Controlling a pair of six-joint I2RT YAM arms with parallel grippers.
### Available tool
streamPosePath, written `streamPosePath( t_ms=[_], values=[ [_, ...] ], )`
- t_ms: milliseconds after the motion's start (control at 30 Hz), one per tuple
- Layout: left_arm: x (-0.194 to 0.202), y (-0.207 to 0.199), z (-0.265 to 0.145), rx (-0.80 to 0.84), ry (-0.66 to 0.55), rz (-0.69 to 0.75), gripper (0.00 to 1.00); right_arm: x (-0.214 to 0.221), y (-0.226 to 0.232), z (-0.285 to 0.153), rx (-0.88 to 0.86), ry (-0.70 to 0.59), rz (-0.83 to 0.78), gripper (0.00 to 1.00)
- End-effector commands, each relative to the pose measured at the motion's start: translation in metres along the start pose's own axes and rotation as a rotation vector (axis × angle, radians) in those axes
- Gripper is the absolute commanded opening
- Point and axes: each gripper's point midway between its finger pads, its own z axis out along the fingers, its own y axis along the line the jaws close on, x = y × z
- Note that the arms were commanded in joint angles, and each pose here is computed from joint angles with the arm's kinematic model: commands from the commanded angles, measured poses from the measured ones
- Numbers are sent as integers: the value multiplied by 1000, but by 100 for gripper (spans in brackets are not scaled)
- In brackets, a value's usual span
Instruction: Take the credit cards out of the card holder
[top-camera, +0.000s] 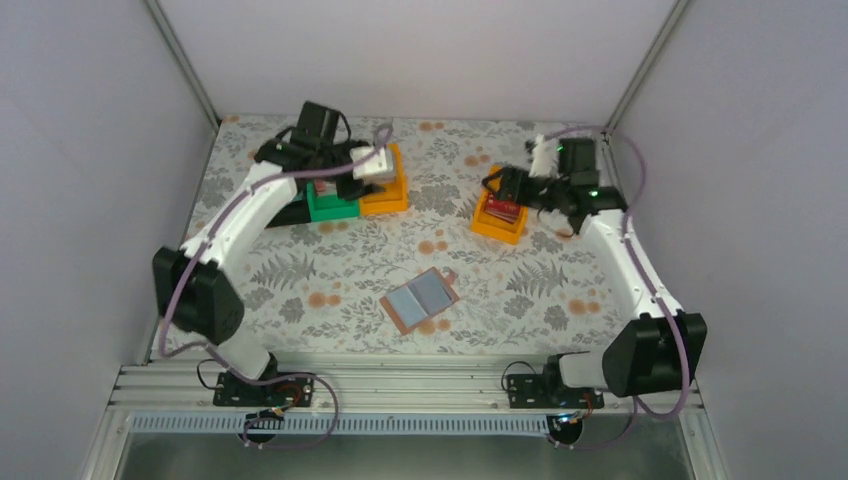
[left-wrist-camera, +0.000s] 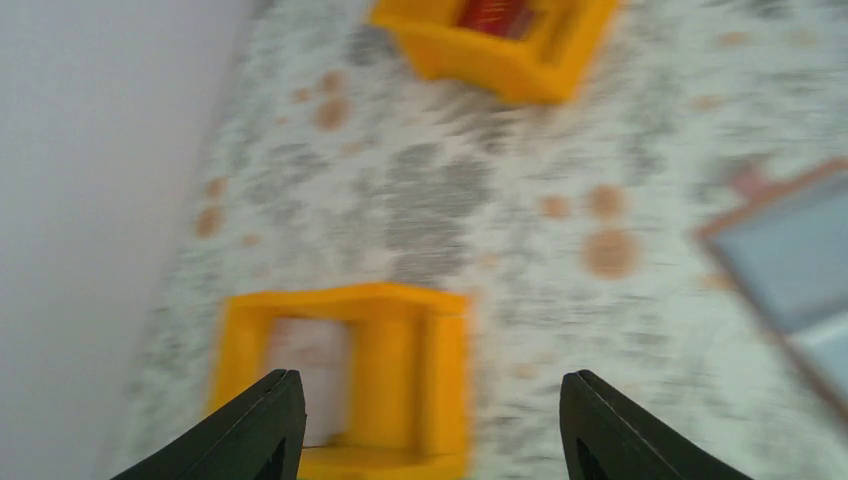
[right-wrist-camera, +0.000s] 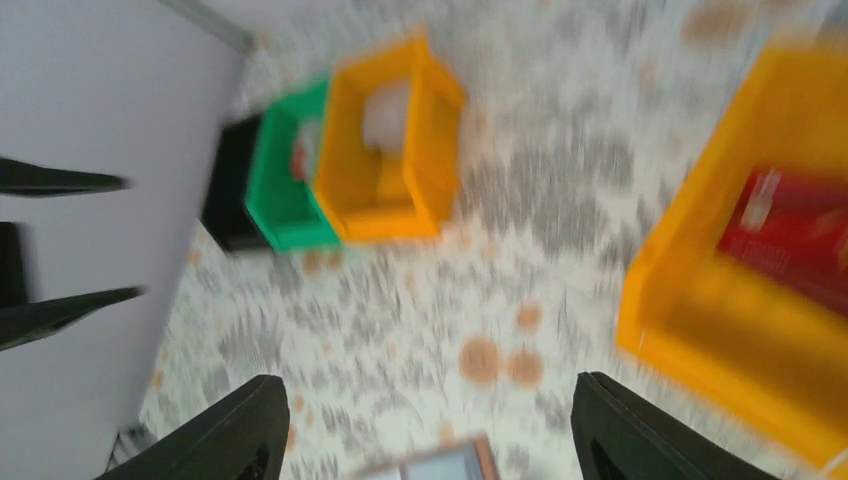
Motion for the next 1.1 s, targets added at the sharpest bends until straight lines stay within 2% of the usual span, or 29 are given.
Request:
streamPosePath(
  t_ms=[0, 33, 133, 233, 267, 300, 400, 500, 667, 800, 967, 1067],
  values=[
    [16, -116, 2, 232, 80, -105, 64, 105, -24, 43, 159, 262, 94, 70],
    [32, -146, 9, 273, 142, -111, 65, 128, -24, 51, 177, 322, 90, 69],
    [57, -195, 12, 337, 206, -136, 71, 179, -23, 61, 196, 443, 68, 66],
    [76, -224, 20, 350, 217, -91, 88, 215, -19, 65, 178, 532, 40, 66],
    [85, -231, 24, 338, 236, -67, 97, 227, -18, 65, 167, 564, 38, 67],
    [94, -234, 30, 311, 266, -46, 100, 241, -24, 66, 173, 599, 46, 68],
    [112, -250, 47, 282, 317, 6, 100, 264, -35, 70, 188, 675, 65, 71],
    [114, -258, 62, 259, 336, 58, 100, 270, -36, 80, 186, 702, 67, 65],
    [112, -244, 77, 161, 313, 49, 97, 266, -35, 97, 165, 699, 78, 65],
    [128, -244, 91, 142, 354, 42, 92, 270, -35, 109, 133, 715, 104, 64],
    [134, -226, 106, 48, 364, 106, 91, 274, -39, 107, 165, 744, 122, 58],
    [137, -211, 118, 0, 376, 131, 90, 255, -34, 98, 204, 689, 107, 59]
  ],
)
